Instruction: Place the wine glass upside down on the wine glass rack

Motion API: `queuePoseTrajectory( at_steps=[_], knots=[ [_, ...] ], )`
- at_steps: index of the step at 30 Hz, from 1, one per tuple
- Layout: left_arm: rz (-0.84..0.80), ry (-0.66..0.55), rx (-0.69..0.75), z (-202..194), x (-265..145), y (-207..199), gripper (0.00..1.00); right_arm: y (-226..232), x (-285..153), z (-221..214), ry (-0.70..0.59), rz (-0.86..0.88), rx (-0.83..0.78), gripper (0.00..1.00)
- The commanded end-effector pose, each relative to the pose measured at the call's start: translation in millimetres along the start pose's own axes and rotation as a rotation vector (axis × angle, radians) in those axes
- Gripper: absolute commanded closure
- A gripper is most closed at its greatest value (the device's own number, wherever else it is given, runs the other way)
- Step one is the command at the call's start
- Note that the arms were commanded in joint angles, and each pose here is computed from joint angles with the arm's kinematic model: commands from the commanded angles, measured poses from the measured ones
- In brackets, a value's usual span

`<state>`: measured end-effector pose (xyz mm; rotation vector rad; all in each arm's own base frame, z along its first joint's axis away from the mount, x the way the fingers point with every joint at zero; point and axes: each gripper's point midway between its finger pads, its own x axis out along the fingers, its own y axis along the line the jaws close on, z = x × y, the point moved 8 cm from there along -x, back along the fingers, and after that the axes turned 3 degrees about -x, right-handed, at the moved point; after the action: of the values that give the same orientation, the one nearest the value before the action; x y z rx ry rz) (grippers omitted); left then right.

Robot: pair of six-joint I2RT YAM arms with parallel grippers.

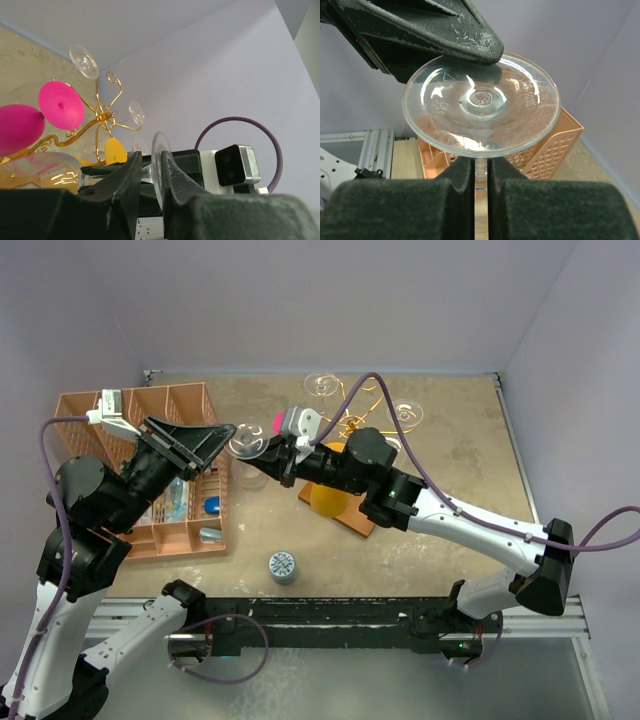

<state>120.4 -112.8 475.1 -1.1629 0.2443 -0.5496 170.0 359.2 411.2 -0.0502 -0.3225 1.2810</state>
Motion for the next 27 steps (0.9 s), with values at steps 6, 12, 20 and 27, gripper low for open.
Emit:
queuePoseTrajectory(
  at_steps=[6,12,20,27],
  knots=[
    [-0.041,0.020,0.008,0.0,-0.9,-7.1,0.94,-5.6,3.0,48.7,-0.175,-0.005,-0.067,1.00],
    [-0.136,0.005,0.023,4.0,-2.4,-22.5,1.00,-8.3,1.1,50.6,-0.180,-0.040,-0.041,1.00],
    [-0.197,-0.123,0.059,22.5,-1.9,-43.7,1.00,-7.2,-16.5,56.0,-0.189,-0.065,-0.040,0.50],
    [-0.181,-0.224,0.082,33.4,5.8,-42.9,1.00,-10.1,-43.2,57.9,-0.229,-0.148,-0.066,0.27]
  ],
)
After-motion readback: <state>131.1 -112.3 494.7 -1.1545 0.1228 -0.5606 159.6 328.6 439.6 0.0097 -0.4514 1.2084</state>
